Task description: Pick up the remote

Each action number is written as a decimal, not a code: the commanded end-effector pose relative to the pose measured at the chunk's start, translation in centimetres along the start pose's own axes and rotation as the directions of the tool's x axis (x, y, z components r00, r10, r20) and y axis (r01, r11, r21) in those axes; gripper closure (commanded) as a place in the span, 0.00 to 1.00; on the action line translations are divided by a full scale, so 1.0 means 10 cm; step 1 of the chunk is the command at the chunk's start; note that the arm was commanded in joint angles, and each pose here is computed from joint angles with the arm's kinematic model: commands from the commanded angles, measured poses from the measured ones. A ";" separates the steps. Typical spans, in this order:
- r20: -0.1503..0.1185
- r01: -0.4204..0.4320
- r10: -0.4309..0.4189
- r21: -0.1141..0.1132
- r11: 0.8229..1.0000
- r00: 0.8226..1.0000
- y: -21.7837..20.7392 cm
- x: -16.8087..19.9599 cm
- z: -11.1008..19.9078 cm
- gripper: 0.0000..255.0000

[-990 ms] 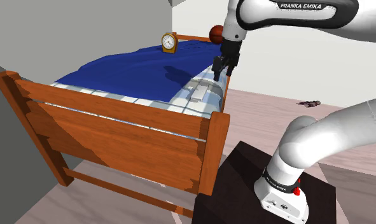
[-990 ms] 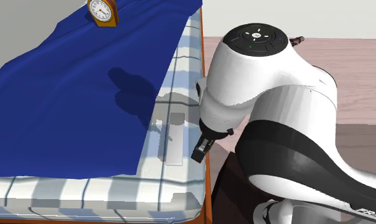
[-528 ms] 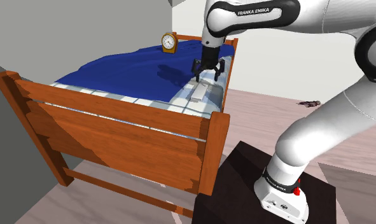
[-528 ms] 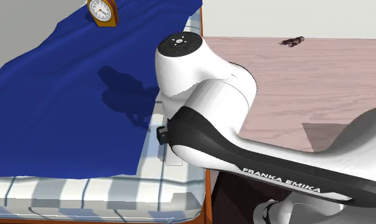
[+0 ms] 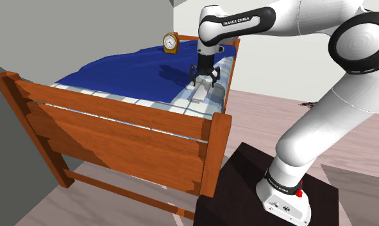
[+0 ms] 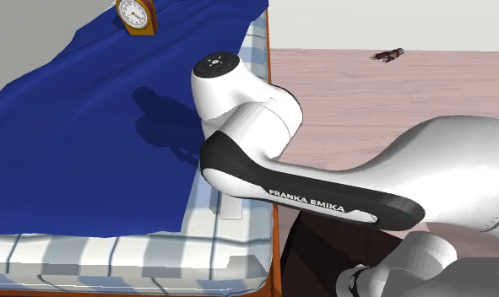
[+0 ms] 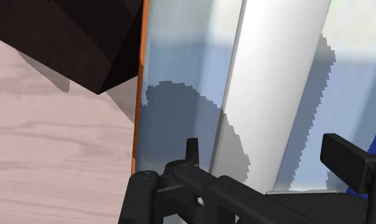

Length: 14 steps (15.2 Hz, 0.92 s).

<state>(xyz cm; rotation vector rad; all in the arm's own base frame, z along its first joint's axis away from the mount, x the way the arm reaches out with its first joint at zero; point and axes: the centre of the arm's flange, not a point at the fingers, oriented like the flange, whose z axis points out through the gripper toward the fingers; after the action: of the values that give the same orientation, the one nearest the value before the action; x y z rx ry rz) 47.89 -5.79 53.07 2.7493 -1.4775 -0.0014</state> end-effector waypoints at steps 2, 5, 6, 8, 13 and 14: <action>0.000 -0.004 0.004 0.000 1.000 1.000 -0.01 0.00 0.15 0.00; 0.000 -0.004 0.004 0.000 1.000 1.000 -0.01 0.00 0.24 0.00; 0.000 -0.004 0.004 0.000 1.000 1.000 -0.01 0.00 0.23 1.00; 0.000 -0.004 0.004 0.000 1.000 1.000 -0.02 0.00 0.23 1.00; 0.000 -0.004 0.004 0.000 1.000 1.000 -0.02 0.00 0.24 1.00; 0.000 -0.004 0.004 0.000 1.000 1.000 -0.02 0.00 0.24 1.00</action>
<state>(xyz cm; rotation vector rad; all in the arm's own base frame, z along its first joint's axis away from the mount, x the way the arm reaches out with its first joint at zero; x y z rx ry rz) 48.01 -5.72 50.81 2.7467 -1.4843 0.0018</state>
